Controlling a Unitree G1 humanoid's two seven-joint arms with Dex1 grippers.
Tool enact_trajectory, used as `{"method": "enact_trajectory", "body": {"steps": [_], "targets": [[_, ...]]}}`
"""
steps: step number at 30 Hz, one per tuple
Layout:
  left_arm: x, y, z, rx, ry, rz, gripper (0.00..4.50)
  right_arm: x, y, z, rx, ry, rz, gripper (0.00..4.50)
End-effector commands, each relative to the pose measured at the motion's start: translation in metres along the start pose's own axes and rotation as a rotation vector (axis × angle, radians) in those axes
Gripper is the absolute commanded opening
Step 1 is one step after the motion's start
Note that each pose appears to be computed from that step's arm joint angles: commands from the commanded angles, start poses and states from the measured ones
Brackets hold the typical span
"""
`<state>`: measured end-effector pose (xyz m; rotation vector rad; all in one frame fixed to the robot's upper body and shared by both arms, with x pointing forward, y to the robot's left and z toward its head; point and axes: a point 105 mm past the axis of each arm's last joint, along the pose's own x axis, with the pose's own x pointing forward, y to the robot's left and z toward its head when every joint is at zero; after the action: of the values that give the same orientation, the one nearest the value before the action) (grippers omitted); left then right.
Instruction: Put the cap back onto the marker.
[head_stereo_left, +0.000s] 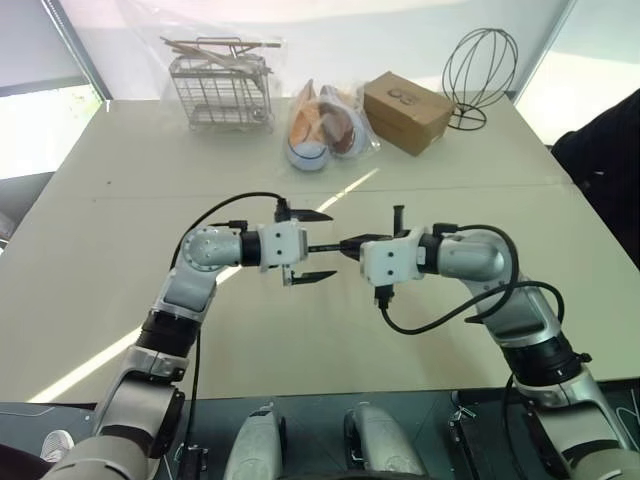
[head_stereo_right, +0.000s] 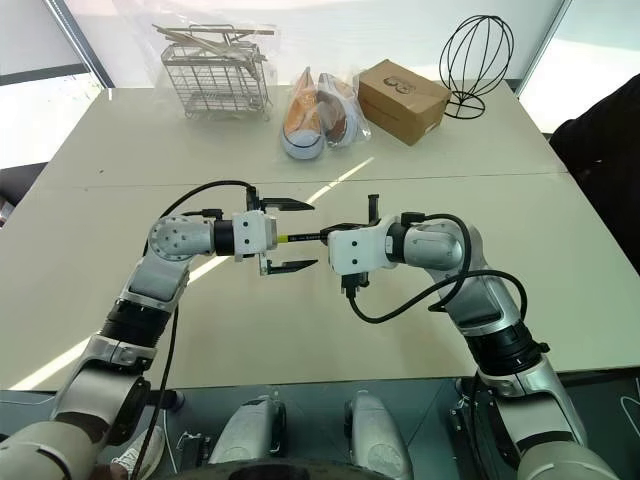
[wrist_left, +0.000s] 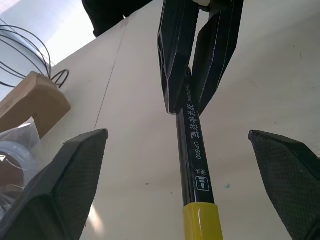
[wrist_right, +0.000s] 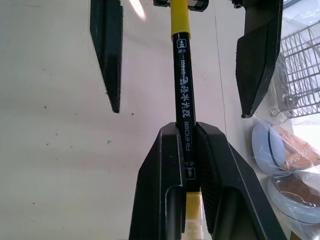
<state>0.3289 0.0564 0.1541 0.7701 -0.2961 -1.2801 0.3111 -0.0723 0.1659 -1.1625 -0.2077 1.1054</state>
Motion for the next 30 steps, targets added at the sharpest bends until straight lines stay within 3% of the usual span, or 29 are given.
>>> {"method": "enact_trajectory", "body": {"steps": [1, 6, 25, 30], "targets": [[0.012, 0.003, 0.034, 0.064, -0.120, 0.001, 4.47, 0.004, -0.003, 0.043, -0.105, -0.161, -0.002, 0.00], [-0.003, 0.003, 0.038, 0.023, -0.113, 0.009, 4.47, 0.002, -0.002, 0.036, -0.098, -0.137, -0.003, 0.00], [-0.067, -0.025, 0.007, -0.043, 0.086, -0.059, 4.47, -0.006, -0.004, 0.003, -0.067, -0.041, -0.017, 0.00], [-0.079, -0.009, 0.004, -0.078, 0.103, 0.074, 4.47, -0.012, -0.002, -0.016, 0.024, 0.022, -0.044, 0.00]]}}
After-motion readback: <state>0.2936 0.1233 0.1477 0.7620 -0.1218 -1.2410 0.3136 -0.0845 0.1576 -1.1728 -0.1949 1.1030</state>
